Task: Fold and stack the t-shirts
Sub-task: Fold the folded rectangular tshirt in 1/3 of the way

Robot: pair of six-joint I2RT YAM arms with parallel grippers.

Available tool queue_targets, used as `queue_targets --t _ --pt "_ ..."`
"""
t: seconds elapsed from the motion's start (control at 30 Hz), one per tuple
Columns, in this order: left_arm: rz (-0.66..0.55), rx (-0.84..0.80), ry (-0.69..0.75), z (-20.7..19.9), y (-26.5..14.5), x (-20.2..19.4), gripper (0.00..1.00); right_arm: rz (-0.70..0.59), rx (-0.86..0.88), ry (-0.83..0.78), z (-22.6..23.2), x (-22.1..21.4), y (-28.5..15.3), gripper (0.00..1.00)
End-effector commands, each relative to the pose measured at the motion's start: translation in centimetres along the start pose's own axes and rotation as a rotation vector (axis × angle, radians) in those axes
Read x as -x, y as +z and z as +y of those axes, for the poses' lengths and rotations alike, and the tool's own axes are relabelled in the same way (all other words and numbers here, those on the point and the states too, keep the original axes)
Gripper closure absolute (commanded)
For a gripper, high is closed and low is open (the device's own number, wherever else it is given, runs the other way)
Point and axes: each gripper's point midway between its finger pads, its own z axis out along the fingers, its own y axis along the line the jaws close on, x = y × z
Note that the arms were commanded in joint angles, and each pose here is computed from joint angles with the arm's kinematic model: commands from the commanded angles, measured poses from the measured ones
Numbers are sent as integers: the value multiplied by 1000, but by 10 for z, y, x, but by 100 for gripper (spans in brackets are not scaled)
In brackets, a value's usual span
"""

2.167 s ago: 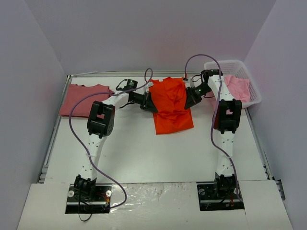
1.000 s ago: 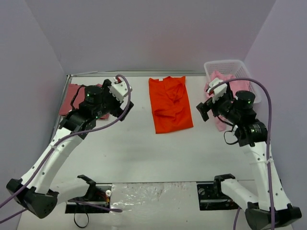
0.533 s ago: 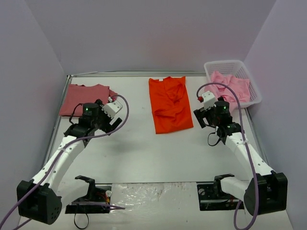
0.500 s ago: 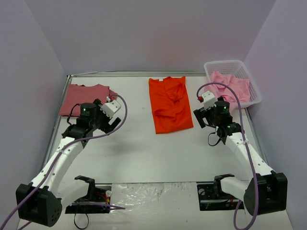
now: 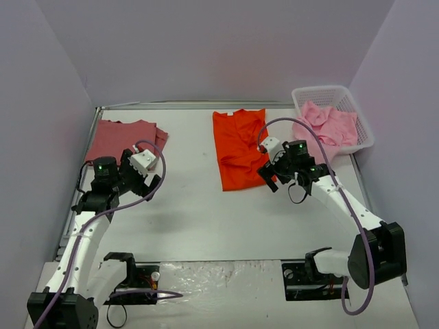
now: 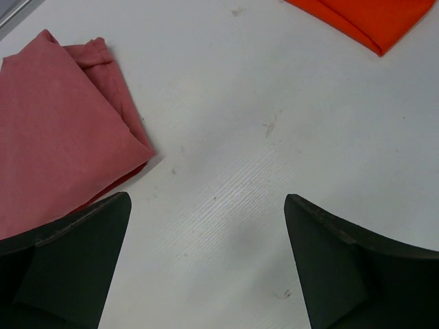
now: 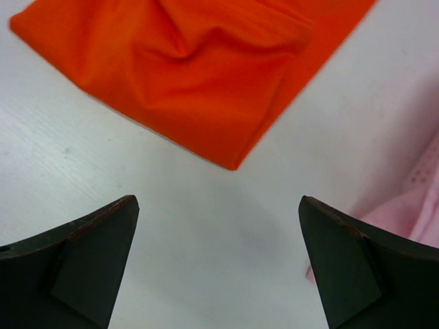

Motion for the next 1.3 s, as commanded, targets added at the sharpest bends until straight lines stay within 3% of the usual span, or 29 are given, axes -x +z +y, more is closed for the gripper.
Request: queue_targets --t 0.0,0.13,0.3,0.37,0.5,0.93,1.07,1.27 --pt "-75 27 -22 8 -10 21 6 47 96 -138 31 6 5 0" --pt "-71 57 -52 19 -13 16 6 93 122 -192 42 8 21 0" --pt "-63 67 -77 24 -14 9 6 113 147 -242 52 26 36 9" --pt "-59 76 -83 27 -15 8 6 163 155 -314 68 24 41 16" --pt "-48 74 -93 28 -13 2 6 193 174 -404 94 17 45 20" --pt "-53 55 -93 25 -12 2 6 241 238 -469 126 17 75 63" --pt "-56 62 -92 26 -13 2 6 251 255 -501 142 24 85 63" --pt "-55 66 -96 27 -13 1 6 273 276 -536 152 29 107 55"
